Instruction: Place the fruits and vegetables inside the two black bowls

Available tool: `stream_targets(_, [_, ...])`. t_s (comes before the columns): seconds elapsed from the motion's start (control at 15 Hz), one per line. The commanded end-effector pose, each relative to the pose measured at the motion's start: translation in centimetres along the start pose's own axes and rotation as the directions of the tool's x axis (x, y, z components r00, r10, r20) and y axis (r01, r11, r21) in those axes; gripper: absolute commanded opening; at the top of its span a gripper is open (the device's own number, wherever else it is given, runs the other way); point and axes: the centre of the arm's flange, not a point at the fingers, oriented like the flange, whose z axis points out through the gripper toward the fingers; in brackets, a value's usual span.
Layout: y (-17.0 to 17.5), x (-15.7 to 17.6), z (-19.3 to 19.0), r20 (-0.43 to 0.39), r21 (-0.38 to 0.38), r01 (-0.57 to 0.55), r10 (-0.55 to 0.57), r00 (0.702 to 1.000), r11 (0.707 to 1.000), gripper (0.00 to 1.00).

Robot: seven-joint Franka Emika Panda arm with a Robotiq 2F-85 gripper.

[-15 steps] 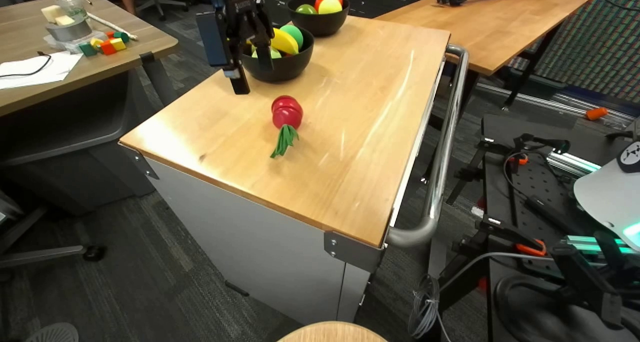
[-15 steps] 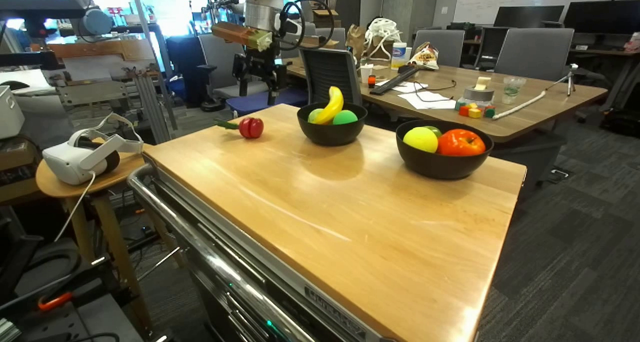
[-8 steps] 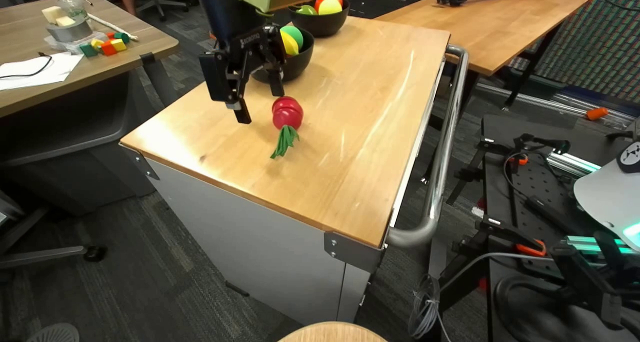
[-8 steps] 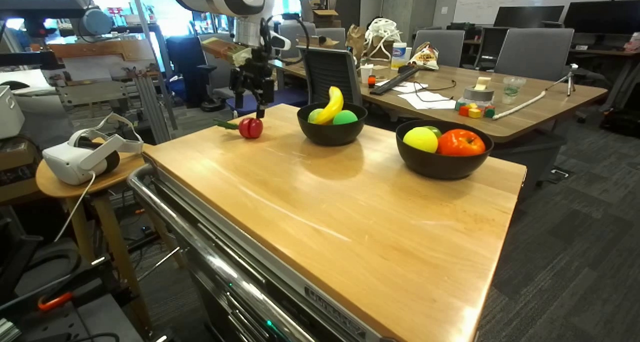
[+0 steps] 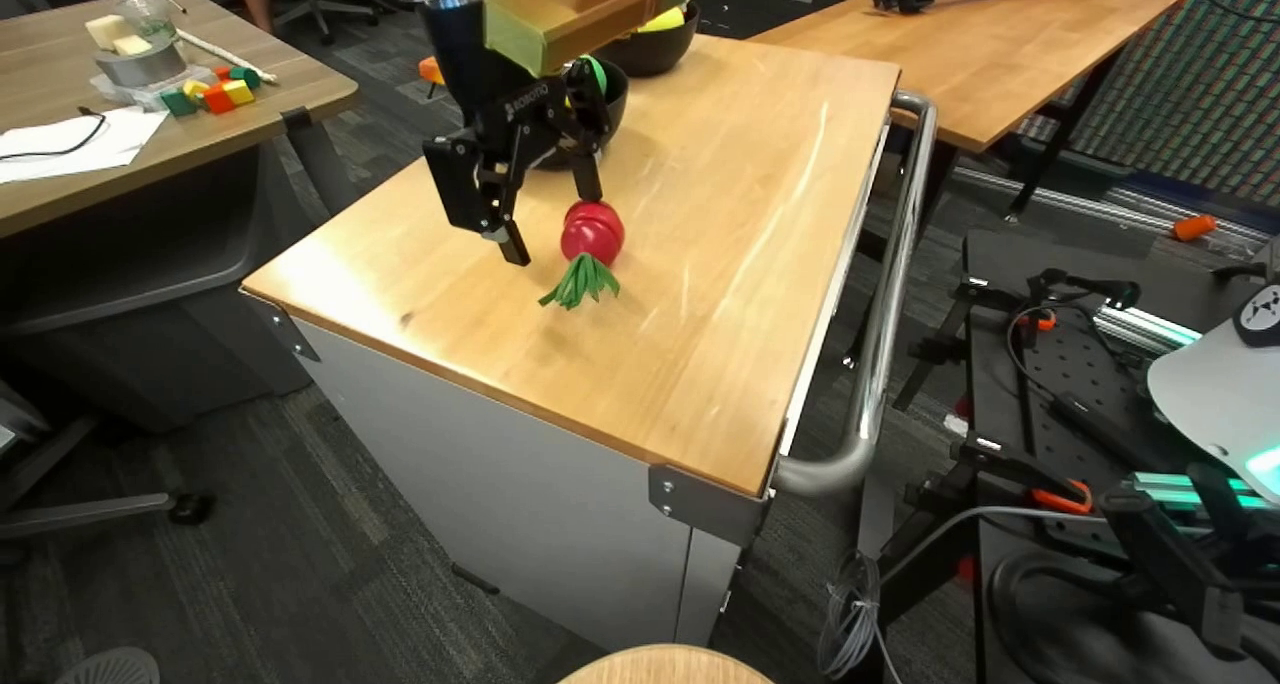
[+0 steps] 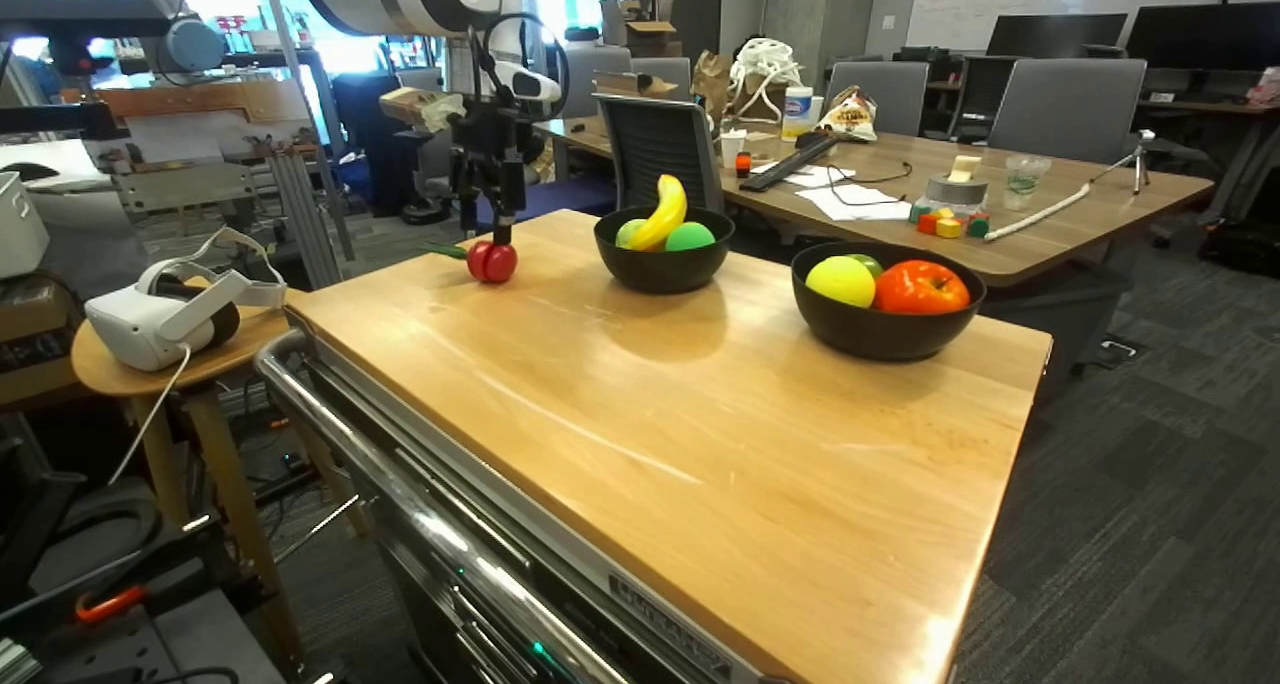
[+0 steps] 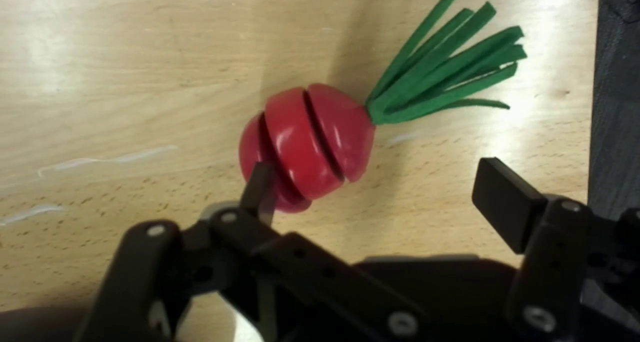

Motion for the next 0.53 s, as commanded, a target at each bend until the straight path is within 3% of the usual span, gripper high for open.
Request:
stream_targets(0.0, [0.1, 0.5, 1.5, 0.024, 0.023, 0.019, -0.019, 1.0, 1.0, 1.0])
stream_targets(0.47, [0.9, 0.6, 4.4, 0.087, 0.059, 0.067, -0.072, 0.994, 0.996, 1.0])
